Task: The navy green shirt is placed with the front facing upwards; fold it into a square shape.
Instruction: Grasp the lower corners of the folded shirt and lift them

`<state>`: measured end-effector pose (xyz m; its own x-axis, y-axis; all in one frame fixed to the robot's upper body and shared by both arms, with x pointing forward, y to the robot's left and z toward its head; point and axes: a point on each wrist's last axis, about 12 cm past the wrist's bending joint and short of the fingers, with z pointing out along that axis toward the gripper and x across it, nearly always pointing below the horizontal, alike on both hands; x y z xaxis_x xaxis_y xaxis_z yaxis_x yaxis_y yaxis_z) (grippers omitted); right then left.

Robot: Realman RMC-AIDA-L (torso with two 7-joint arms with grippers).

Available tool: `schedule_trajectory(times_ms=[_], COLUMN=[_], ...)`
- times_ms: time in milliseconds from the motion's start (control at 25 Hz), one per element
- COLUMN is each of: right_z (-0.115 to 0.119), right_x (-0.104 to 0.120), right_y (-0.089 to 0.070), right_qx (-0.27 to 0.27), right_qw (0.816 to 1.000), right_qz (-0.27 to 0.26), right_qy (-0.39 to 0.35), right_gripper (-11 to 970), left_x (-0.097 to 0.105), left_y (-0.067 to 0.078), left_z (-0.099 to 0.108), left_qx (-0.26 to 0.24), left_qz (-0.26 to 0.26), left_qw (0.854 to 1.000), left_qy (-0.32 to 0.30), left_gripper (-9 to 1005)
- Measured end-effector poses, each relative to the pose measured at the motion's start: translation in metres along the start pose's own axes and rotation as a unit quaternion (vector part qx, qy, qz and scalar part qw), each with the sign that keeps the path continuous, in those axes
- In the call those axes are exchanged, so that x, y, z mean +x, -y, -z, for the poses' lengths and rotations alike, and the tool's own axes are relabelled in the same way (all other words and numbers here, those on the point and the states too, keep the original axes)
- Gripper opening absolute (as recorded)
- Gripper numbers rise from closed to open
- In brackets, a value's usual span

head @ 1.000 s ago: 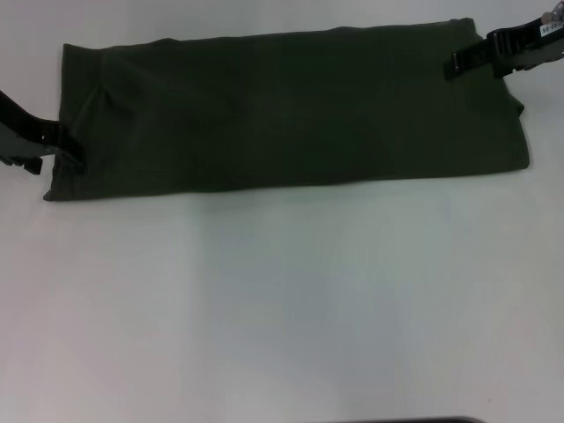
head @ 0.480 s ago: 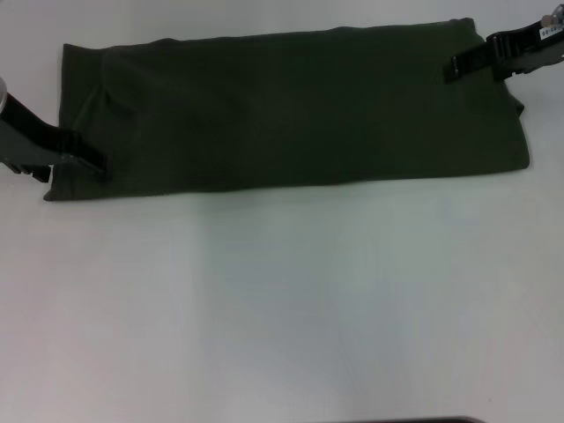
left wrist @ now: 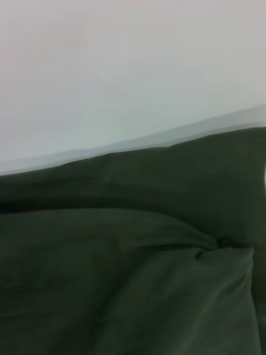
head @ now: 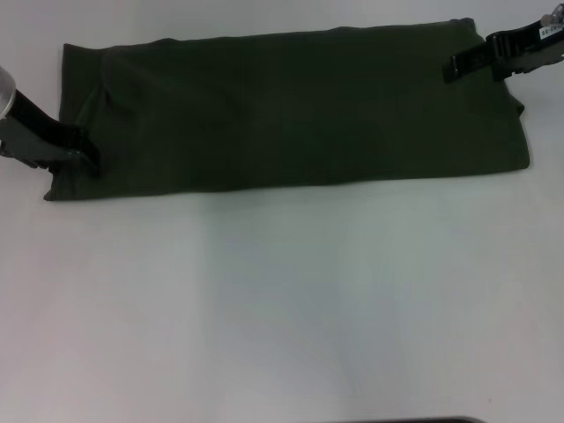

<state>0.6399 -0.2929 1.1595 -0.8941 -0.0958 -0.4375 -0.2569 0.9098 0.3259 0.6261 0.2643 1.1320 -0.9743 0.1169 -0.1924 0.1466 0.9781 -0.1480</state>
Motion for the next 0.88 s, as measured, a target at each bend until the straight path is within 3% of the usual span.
schedule_trajectory(times_ms=[520, 880], right_z=[0.0014, 0.0015], right_x=[-0.001, -0.0008], right_y=[0.0006, 0.0007], right_qx=[-0.001, -0.001], right_qw=[1.0, 1.0], right_qz=[-0.002, -0.003], right_qy=[0.003, 0.002], right_gripper=[934, 934], left_x=[-0.0025, -0.0001], left_y=[0.0009, -0.004], left_z=[0.0018, 0.0047], left_qx=[-0.003, -0.004], left_qz=[-0.003, 0.001], left_qw=[1.0, 1.0], left_qy=[0.001, -0.005], left_gripper=[146, 5])
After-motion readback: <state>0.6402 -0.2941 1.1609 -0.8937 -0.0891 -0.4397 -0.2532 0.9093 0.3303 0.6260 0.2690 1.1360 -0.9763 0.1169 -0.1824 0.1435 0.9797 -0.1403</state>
